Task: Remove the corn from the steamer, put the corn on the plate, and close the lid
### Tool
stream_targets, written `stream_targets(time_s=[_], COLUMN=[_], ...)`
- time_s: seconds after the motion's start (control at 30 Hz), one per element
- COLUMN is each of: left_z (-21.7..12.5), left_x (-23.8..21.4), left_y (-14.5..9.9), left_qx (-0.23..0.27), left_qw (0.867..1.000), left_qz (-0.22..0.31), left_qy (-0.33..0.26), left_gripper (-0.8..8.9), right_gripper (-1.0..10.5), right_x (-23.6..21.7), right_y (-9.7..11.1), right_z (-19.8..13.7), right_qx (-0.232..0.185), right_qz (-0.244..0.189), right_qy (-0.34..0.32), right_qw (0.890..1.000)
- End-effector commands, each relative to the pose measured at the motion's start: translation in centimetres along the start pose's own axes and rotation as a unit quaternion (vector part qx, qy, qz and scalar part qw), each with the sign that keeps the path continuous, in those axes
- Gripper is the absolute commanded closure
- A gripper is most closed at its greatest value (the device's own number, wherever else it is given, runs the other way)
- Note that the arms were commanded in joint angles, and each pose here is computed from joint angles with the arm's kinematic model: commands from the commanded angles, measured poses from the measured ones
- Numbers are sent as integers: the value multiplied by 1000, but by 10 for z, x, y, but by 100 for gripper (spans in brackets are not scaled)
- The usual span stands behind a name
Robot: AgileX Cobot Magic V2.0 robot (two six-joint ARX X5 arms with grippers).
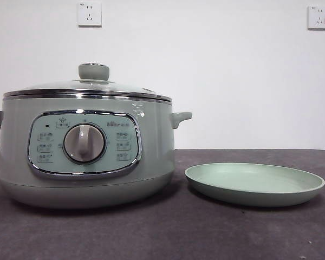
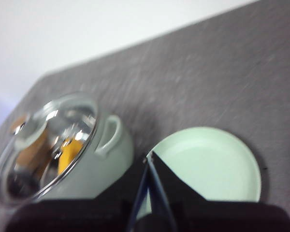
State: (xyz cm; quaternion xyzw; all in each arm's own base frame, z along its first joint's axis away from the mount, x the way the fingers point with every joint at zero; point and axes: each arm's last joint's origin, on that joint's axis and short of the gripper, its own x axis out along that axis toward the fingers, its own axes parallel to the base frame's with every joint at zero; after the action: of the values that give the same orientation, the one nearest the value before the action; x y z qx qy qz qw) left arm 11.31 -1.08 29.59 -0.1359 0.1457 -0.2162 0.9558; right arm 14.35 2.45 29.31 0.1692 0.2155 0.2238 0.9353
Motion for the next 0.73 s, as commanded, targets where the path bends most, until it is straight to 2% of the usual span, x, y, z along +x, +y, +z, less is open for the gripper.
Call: stream_targets(time_s=[0.03,0.27,0.33,0.37,0.43,0.5,0.53,0.73], left_z=[19,49,54,55,56,57,57,57], left_x=[4,20,25,28,34,39,42,64], left_y=[-3,-7,-6,-6,-6,-6,-6,-9], left_qx=[31,24,22,22,19,20,20,26], left_qw=[999,991,989,988,987,985,985,986], left_qz=[-23,-72,-77,-78,-82,-86,-89,-78], left_qy=[21,109,126,132,140,145,147,143], left_gripper=[821,817,812,799,642,399,354,355], right_gripper=[946,942,884,813,663,548,524,531], right_x=[4,14,16,17,18,19,19,19], right_y=[5,10,11,10,10,9,9,9], right_z=[16,45,48,49,49,49,49,49], right_qx=[-48,-81,-89,-88,-87,-84,-83,-74], right_qz=[23,42,43,42,40,38,38,37], right_qy=[36,110,114,114,115,118,119,121], right_qw=[998,990,989,989,989,989,989,989])
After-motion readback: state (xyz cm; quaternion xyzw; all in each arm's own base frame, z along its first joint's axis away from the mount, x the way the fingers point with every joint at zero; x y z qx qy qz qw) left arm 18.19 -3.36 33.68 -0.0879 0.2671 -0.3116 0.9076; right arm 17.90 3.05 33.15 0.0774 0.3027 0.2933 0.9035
